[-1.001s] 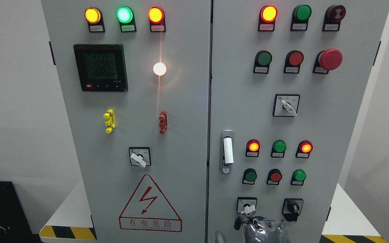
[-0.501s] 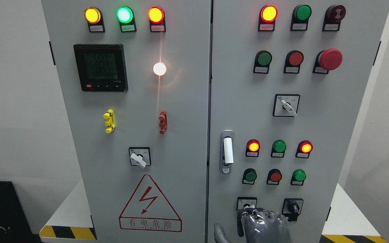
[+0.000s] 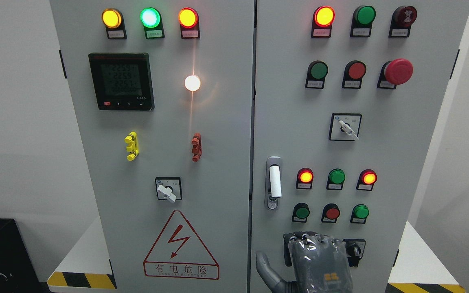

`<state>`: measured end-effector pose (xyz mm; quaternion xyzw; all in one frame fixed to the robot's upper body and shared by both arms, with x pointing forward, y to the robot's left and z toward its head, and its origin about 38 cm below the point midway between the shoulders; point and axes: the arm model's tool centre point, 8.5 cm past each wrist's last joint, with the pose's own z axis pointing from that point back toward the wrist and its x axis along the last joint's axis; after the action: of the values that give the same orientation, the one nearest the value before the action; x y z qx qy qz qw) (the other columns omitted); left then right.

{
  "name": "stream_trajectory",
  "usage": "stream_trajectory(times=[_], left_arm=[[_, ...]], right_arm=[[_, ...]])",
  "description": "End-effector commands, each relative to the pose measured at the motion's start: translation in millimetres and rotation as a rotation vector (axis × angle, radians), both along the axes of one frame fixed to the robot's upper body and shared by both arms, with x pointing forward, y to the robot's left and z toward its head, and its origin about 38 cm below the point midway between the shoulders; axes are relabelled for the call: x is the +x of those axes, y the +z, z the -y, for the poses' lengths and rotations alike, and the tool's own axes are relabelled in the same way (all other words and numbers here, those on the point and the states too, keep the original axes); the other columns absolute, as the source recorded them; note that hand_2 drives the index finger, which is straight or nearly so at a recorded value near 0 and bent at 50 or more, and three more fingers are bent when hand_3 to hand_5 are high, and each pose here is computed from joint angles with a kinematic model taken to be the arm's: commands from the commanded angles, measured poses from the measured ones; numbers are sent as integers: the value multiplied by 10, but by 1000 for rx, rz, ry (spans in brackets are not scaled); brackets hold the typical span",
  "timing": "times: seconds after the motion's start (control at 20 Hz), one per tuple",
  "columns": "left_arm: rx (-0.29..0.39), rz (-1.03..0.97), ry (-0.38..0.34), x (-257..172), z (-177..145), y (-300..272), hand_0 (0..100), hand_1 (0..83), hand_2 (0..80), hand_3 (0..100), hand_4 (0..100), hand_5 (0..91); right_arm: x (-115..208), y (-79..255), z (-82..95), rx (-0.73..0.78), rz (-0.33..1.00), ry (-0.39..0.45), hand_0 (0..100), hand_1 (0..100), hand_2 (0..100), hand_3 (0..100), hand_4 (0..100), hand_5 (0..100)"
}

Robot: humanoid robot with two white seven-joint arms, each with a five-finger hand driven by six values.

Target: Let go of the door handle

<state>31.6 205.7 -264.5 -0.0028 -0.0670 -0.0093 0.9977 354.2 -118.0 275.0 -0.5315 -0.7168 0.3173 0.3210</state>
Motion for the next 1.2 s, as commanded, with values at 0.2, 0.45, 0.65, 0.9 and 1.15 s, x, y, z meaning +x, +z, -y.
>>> stream_trajectory(times=[0.2,0.45,0.65,0.9,1.15], left_arm=[[0,-16,1,-108,-1,-4,120,556,0,0,0,0],[0,-16,2,-108,-1,-4,120,556,0,0,0,0],[0,-16,2,-108,-1,-4,120,556,0,0,0,0],[0,-16,2,-108,-1,-4,120,556,0,0,0,0],[0,-16,2,-108,-1,-4,120,556,0,0,0,0]], right_arm=[[356,221,21,-33,20,-30,327,236,964,1000,1000,1000],[440,306,32,-38,32,-54,328,234,966,1000,1000,1000],[500,343,26,-43,36,-60,334,232,963,1000,1000,1000],[602,451,21,-38,48,-78,342,224,964,1000,1000,1000],[659,492,3,-43,44,-77,346,225,965,1000,1000,1000]])
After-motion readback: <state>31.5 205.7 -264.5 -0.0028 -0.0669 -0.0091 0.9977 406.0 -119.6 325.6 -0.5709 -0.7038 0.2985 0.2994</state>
